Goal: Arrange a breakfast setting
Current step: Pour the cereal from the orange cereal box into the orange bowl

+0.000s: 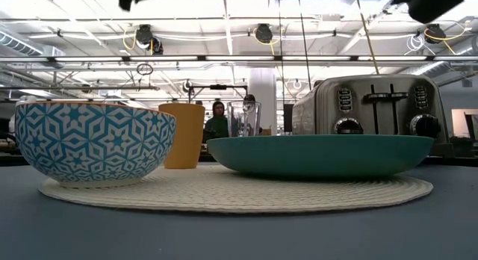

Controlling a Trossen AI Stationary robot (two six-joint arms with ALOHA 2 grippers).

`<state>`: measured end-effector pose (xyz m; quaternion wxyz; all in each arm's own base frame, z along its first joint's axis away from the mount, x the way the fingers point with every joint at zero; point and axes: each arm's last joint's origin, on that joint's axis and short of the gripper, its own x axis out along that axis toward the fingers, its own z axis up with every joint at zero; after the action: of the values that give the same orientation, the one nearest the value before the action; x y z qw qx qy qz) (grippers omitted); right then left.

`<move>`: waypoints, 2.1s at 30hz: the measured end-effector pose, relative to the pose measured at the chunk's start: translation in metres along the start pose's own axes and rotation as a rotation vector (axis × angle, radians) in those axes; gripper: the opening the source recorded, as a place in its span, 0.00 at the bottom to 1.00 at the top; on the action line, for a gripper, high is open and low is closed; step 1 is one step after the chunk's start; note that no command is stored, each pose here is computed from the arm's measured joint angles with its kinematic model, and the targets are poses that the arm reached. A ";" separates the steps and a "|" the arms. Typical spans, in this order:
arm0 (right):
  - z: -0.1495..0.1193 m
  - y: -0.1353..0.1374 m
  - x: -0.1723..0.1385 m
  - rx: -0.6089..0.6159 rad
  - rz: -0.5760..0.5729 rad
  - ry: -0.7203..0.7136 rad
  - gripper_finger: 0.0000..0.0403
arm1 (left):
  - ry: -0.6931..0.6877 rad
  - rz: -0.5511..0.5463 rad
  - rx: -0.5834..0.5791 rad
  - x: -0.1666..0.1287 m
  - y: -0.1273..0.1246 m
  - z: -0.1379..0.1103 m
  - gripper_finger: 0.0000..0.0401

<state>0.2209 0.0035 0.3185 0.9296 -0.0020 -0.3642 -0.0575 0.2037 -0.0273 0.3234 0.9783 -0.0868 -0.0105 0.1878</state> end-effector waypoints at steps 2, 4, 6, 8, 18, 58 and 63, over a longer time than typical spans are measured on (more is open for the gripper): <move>0.000 -0.001 -0.010 0.013 0.001 0.006 0.53 | 0.014 0.009 -0.026 -0.006 0.007 -0.015 0.69; 0.000 -0.002 -0.019 0.034 0.001 0.010 0.53 | 0.008 0.009 -0.064 -0.010 0.013 -0.029 0.69; -0.001 -0.003 -0.027 0.050 0.000 0.018 0.53 | -0.003 0.006 -0.092 -0.015 0.018 -0.043 0.69; -0.004 -0.004 -0.035 0.058 0.001 0.038 0.53 | -0.034 -0.001 -0.116 -0.019 0.023 -0.055 0.69; -0.023 -0.005 -0.061 0.112 0.047 0.160 0.53 | -0.045 -0.006 -0.120 -0.030 0.037 -0.092 0.69; -0.073 0.021 -0.093 0.272 0.326 0.781 0.53 | -0.039 -0.025 -0.092 -0.030 0.037 -0.093 0.69; -0.077 0.021 -0.097 0.270 0.324 0.836 0.53 | -0.039 -0.025 -0.095 -0.030 0.037 -0.093 0.69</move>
<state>0.2045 0.0307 0.1974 0.9855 0.0854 0.0425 0.1402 0.1676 -0.0200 0.2256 0.9750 -0.1295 -0.0398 0.1764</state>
